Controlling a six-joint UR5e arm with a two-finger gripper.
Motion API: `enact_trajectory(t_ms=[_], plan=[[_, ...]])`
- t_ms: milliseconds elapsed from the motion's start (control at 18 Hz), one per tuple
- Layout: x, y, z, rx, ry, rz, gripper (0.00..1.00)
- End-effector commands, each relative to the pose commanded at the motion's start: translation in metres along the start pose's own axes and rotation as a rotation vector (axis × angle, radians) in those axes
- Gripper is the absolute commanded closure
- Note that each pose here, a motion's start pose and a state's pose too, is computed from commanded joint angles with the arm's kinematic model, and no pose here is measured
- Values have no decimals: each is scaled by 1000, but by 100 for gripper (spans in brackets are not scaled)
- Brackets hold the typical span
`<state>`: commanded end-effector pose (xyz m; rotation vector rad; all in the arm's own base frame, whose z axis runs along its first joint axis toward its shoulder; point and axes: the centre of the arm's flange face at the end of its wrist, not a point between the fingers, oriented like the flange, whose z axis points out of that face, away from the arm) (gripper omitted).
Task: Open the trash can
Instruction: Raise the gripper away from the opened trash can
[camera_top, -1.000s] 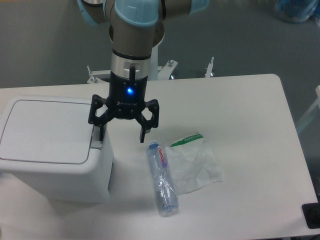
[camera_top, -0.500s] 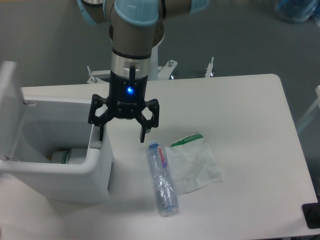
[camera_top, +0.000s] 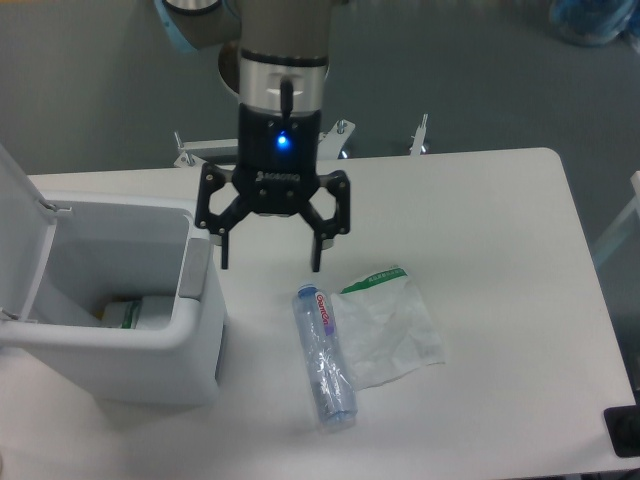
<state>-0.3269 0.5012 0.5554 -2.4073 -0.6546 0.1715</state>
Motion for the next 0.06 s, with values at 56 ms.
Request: enact_trajectory(t_ms=[56], plan=[[-6,2,1,-11,-35,15,0]])
